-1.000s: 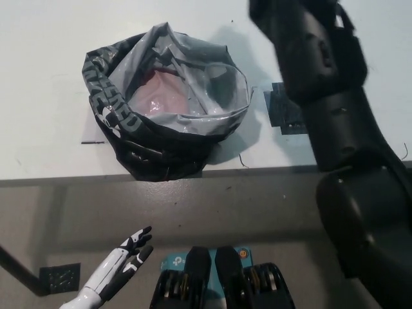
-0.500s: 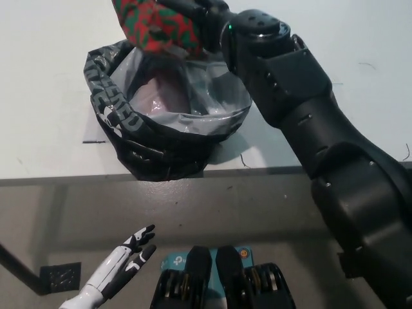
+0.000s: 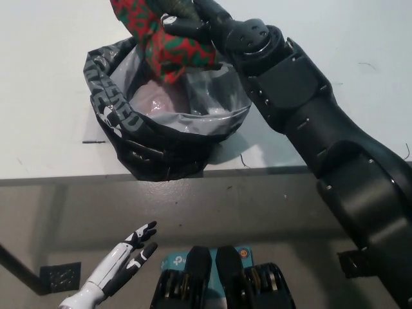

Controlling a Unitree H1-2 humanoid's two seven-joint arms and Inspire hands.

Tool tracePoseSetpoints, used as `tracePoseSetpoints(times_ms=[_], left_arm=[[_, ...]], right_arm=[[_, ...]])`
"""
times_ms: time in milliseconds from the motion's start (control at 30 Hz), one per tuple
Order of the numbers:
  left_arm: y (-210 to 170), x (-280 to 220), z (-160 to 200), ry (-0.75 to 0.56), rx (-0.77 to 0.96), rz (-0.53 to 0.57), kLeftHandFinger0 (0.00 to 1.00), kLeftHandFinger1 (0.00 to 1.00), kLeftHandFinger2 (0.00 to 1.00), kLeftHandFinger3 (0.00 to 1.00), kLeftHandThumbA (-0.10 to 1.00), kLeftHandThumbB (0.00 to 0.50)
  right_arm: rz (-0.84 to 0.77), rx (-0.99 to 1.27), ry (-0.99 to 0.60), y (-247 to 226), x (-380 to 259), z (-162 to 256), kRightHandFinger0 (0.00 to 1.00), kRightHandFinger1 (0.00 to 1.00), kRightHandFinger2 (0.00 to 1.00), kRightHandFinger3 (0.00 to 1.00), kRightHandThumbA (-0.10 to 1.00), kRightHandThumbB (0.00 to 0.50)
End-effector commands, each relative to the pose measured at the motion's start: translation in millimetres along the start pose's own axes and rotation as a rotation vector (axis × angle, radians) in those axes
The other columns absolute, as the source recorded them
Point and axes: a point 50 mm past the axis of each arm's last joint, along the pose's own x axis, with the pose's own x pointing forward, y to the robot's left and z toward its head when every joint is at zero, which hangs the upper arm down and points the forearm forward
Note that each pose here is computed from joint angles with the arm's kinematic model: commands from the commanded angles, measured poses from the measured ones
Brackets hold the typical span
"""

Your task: The robot uses its right hand to pick up a bag of coffee beans and puts it in the black plastic bag, then the robot grabs the top of the bag and lifts it.

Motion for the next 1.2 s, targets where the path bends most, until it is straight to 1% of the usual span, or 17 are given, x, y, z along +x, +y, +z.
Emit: tracePoseSetpoints(times_ms=[0, 33, 133, 167, 200, 300, 400, 500, 567, 633, 733, 867, 967, 1033, 1100, 1133, 1167], left_arm=[[7.9, 0.5, 4.3, -0.037, 0.025, -0.014, 1.00, 1.00, 1.00, 1.00, 1.00, 0.163], [7.6, 0.2, 4.8, -0.041, 0.027, -0.016, 1.00, 1.00, 1.00, 1.00, 1.00, 0.155], [8.1, 0.7, 5.6, -0.041, 0.036, -0.022, 1.00, 1.00, 1.00, 1.00, 1.00, 0.156], [9.0, 0.9, 5.5, -0.046, 0.041, -0.021, 1.00, 1.00, 1.00, 1.00, 1.00, 0.149], [9.3, 1.4, 5.3, -0.048, 0.037, -0.020, 1.00, 1.00, 1.00, 1.00, 1.00, 0.153], [10.8, 2.1, 5.5, -0.040, 0.044, -0.023, 1.00, 1.00, 1.00, 1.00, 1.00, 0.153], [11.1, 2.4, 7.5, -0.031, 0.051, -0.024, 1.00, 1.00, 1.00, 1.00, 1.00, 0.168], [11.4, 1.6, 8.8, -0.036, 0.050, -0.027, 1.00, 1.00, 1.00, 1.00, 1.00, 0.155], [11.6, 1.1, 9.2, -0.032, 0.048, -0.027, 1.00, 1.00, 1.00, 1.00, 1.00, 0.165], [11.4, 0.9, 8.8, -0.033, 0.045, -0.028, 1.00, 1.00, 1.00, 1.00, 1.00, 0.173], [11.4, 1.8, 8.3, -0.035, 0.050, -0.030, 1.00, 1.00, 1.00, 1.00, 1.00, 0.183], [12.2, 1.8, 9.4, -0.025, 0.045, -0.028, 1.00, 1.00, 1.00, 1.00, 1.00, 0.179], [12.3, 2.4, 9.7, -0.029, 0.048, -0.028, 1.00, 1.00, 1.00, 1.00, 1.00, 0.182], [12.7, 2.4, 10.1, -0.033, 0.045, -0.033, 1.00, 1.00, 1.00, 1.00, 1.00, 0.168], [12.9, 2.1, 9.9, -0.030, 0.042, -0.031, 1.00, 1.00, 1.00, 1.00, 1.00, 0.175], [12.6, 2.4, 9.4, -0.023, 0.044, -0.031, 1.00, 1.00, 1.00, 1.00, 1.00, 0.188], [12.5, 2.5, 9.3, -0.019, 0.047, -0.032, 1.00, 1.00, 1.00, 1.00, 1.00, 0.196]], right_arm=[[-0.060, -0.256, -0.235, -18.9, -7.1, 78.3, 0.01, 0.48, 0.80, 0.65, -0.10, 0.140], [-0.049, -0.292, -0.244, -16.0, -6.9, 76.2, 0.00, 0.47, 0.79, 0.63, -0.10, 0.147], [-0.044, -0.358, -0.254, -11.8, -6.7, 73.3, 0.02, 0.49, 0.80, 0.68, -0.10, 0.163], [-0.044, -0.371, -0.260, -10.3, -6.7, 72.5, 0.04, 0.46, 0.74, 0.65, -0.10, 0.204], [-0.036, -0.375, -0.265, -9.0, -6.6, 71.4, 0.01, 0.43, 0.71, 0.64, -0.10, 0.183], [-0.018, -0.434, -0.302, -1.7, -5.8, 64.9, 0.00, 0.33, 0.60, 0.61, -0.10, 0.195], [-0.017, -0.494, -0.299, 2.8, -5.5, 58.8, 0.00, 0.35, 0.63, 0.66, -0.10, 0.187], [-0.009, -0.526, -0.284, 6.5, -5.2, 53.3, 0.00, 0.36, 0.68, 0.73, -0.10, 0.185], [-0.003, -0.536, -0.282, 8.2, -5.1, 49.6, 0.01, 0.41, 0.76, 0.80, -0.10, 0.173], [0.005, -0.556, -0.288, 11.0, -5.4, 43.2, 0.00, 0.45, 0.80, 0.85, -0.10, 0.167], [0.014, -0.575, -0.303, 12.7, -5.7, 37.0, 0.00, 0.44, 0.81, 0.87, -0.10, 0.161], [0.026, -0.638, -0.297, 15.1, -4.6, 25.3, 0.00, 0.44, 0.79, 0.83, -0.10, 0.155], [0.030, -0.660, -0.296, 15.4, -4.7, 20.0, 0.00, 0.40, 0.74, 0.79, -0.10, 0.164], [0.034, -0.660, -0.282, 15.2, -4.3, 15.3, 0.00, 0.37, 0.69, 0.75, -0.10, 0.163], [0.040, -0.661, -0.277, 15.0, -3.9, 11.5, 0.00, 0.32, 0.62, 0.73, -0.10, 0.163], [0.045, -0.670, -0.262, 14.8, -3.6, 7.6, 0.00, 0.31, 0.63, 0.77, -0.10, 0.155], [0.048, -0.677, -0.259, 14.8, -3.5, 5.6, 0.00, 0.34, 0.66, 0.80, -0.10, 0.155]])
